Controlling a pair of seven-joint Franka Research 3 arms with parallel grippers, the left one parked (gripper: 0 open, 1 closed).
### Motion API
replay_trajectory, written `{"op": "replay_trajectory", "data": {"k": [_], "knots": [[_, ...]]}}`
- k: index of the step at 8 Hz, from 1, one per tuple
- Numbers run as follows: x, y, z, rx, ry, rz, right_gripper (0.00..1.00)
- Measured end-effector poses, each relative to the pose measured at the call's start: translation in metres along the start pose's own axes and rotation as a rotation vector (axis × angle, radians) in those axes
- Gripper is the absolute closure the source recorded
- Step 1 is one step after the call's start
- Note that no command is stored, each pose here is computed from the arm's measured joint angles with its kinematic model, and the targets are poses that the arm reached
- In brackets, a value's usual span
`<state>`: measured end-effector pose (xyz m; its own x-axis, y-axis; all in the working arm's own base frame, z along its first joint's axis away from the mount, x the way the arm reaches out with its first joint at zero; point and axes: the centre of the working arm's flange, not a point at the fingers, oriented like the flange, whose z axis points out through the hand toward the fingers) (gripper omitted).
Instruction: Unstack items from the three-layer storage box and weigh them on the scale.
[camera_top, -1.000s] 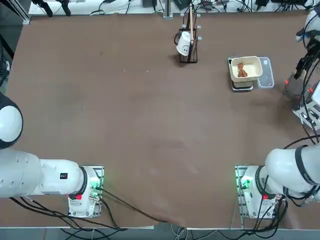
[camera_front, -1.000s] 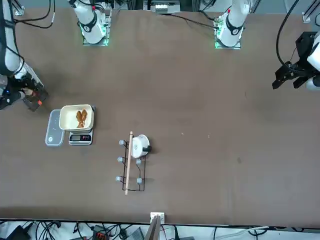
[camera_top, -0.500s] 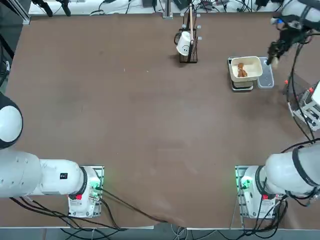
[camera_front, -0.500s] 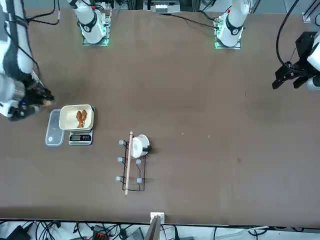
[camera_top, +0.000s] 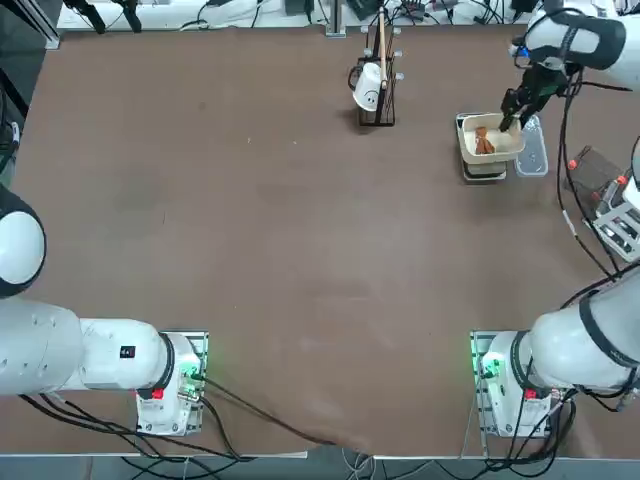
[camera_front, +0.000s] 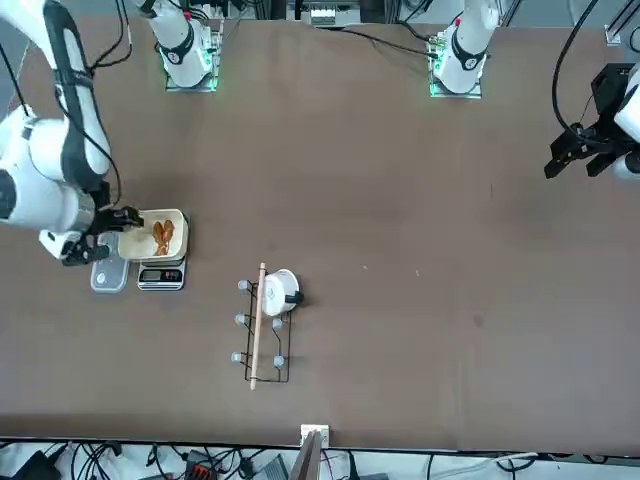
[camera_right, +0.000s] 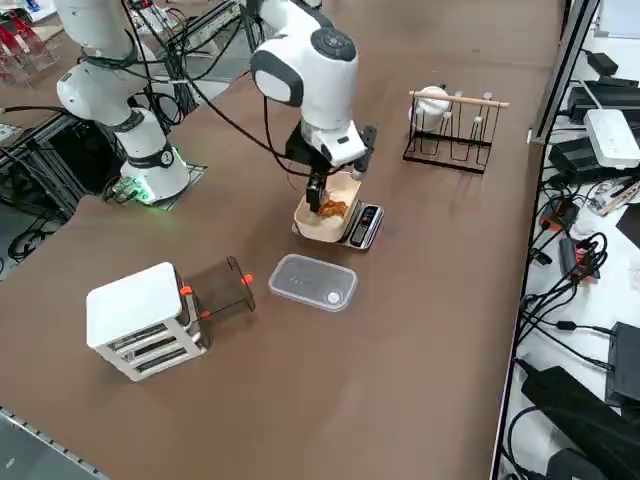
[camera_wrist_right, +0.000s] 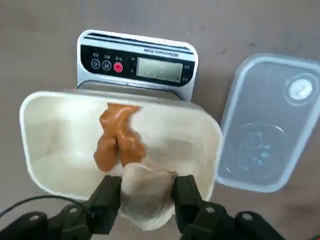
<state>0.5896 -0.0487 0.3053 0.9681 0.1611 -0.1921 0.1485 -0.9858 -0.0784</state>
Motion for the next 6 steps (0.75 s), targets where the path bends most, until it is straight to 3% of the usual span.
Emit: {"op": "replay_trajectory", "data": {"k": [2,3,4,6], "knots": [[0.005,-0.005,-0.002,-0.008,0.023,0.013,0.3],[0.005,-0.004,-0.003,-0.008,0.023,0.014,0.12],[0.003,-0.002,-0.004,-0.007,0.016,0.013,0.01],[-0.006,0.017,-0.009,-0.001,-0.012,-0.06,0.14]]}}
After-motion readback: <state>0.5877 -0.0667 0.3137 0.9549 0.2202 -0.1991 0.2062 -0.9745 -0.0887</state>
